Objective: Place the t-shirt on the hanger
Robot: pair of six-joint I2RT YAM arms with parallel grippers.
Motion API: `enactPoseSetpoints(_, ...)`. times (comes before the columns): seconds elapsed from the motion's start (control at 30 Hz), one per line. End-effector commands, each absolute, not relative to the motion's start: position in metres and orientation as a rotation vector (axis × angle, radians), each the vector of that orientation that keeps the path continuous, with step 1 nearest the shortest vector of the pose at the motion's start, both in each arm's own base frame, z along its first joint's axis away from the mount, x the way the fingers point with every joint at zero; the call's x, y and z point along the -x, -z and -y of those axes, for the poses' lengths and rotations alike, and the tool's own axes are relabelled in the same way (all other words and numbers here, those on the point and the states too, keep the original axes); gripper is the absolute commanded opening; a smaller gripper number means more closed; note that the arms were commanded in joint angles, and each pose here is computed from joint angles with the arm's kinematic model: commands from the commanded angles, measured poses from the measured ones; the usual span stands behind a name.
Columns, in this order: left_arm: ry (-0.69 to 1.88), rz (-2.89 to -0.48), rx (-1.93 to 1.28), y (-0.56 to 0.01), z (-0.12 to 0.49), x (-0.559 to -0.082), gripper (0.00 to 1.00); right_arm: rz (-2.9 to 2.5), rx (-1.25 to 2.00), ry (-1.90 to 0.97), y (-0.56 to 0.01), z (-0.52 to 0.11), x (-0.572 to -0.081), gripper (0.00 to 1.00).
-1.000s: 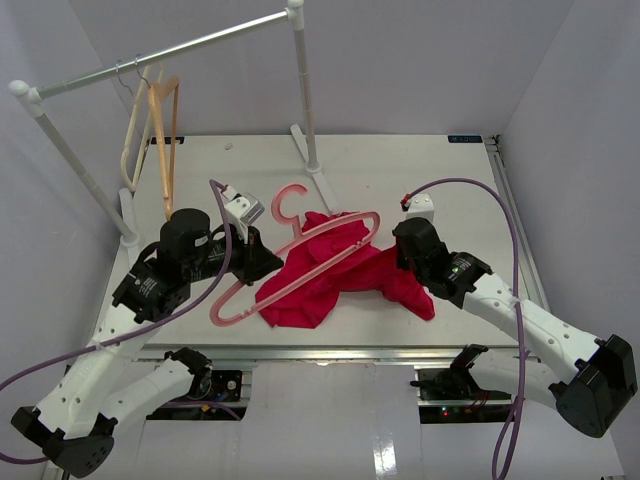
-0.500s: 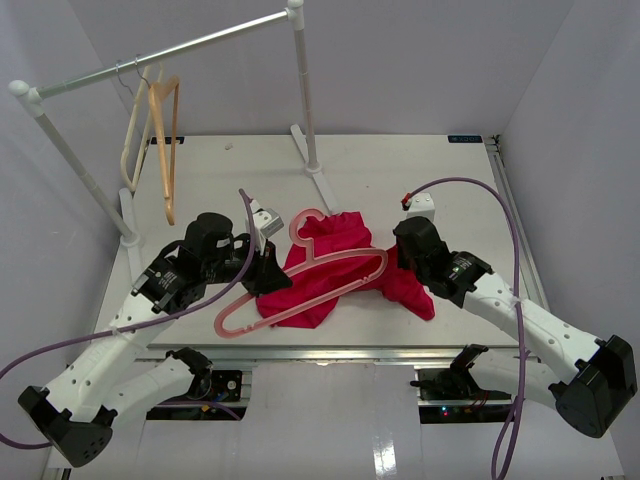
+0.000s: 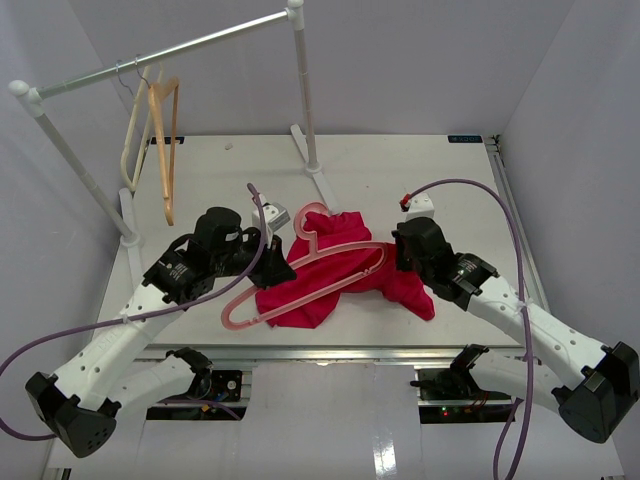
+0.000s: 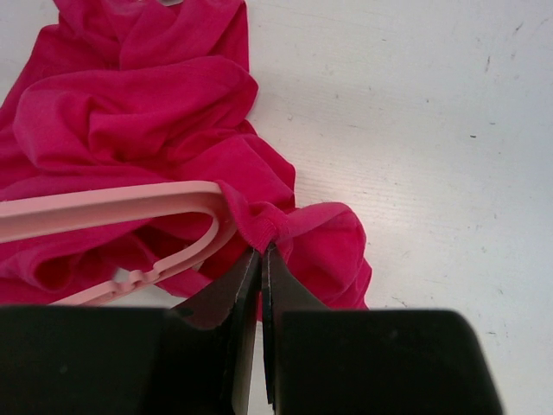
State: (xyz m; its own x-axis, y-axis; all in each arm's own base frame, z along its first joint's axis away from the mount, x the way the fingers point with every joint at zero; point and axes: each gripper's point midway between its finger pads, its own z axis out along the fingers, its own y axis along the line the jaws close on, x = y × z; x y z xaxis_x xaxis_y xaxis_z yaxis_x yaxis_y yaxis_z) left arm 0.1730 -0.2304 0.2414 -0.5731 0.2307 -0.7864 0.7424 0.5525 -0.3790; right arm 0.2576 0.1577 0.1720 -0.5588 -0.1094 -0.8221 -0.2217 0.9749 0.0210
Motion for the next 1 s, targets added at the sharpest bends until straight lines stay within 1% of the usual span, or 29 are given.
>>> enactPoseSetpoints(0.0,0.952,-1.967,-0.83,-0.266,0.239,-0.179,0.0,-2.09,0.252,-0.253,-0.208,-0.17,-0.26,0.08)
enactPoseSetpoints(0.27,1.022,-1.773,-0.982,-0.281,0.245,-0.16,0.0,-2.077,0.263,-0.266,-0.222,-0.173,-0.262,0.08)
enactPoseSetpoints(0.43,1.006,-1.798,-0.981,-0.276,0.24,-0.156,0.0,-2.054,0.221,-0.223,-0.234,-0.163,-0.264,0.08)
enactPoseSetpoints(0.73,0.975,-1.835,-0.985,-0.268,0.238,-0.161,0.0,-2.021,0.22,-0.238,-0.252,-0.163,-0.264,0.08)
enactPoseSetpoints(0.97,1.006,-1.76,-1.047,-0.275,0.256,-0.173,0.0,-1.995,0.357,-0.339,-0.268,-0.183,-0.258,0.08)
